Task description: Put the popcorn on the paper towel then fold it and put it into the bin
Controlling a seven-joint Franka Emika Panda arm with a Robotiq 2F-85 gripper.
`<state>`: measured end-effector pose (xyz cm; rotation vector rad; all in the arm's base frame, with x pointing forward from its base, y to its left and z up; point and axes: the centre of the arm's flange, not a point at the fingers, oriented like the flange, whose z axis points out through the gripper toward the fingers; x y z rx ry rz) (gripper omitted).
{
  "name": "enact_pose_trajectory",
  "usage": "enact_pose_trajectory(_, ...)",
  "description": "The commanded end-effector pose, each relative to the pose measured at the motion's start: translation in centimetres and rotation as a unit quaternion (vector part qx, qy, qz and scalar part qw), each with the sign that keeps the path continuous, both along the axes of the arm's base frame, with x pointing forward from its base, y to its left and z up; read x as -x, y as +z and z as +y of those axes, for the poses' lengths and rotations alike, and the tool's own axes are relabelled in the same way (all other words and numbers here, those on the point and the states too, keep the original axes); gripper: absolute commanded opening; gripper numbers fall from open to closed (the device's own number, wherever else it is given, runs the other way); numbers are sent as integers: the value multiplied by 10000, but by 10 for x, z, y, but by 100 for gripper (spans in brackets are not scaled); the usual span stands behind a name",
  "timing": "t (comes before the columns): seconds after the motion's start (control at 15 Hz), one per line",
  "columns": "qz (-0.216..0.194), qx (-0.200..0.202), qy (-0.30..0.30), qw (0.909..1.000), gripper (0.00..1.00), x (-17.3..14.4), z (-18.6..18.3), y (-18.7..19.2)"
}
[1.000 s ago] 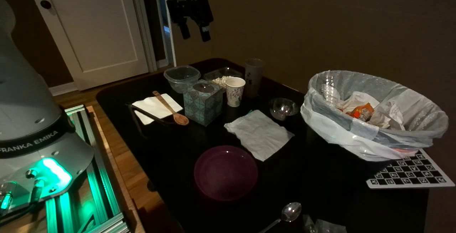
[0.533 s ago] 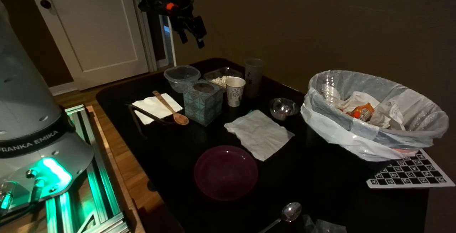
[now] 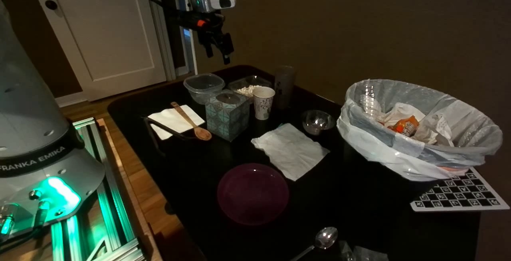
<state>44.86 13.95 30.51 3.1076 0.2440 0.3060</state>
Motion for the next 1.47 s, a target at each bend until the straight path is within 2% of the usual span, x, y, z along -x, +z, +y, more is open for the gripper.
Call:
enact_pose_trajectory(0.0,18,6,-350,9994,100,-5,-8,-3)
enact_pose_trajectory(0.27,29,-38,-1310,9914,100,-38,-6,-25)
enact_pose_trajectory(0.53,115,6,-1844,9828,100,-71,5,-50)
enact_pose_trajectory(1.07,39,2,-2279,9737,100,-137,30,-105)
enact_pose_trajectory(1.4,20,-26,-2376,9713,100,-164,52,-129)
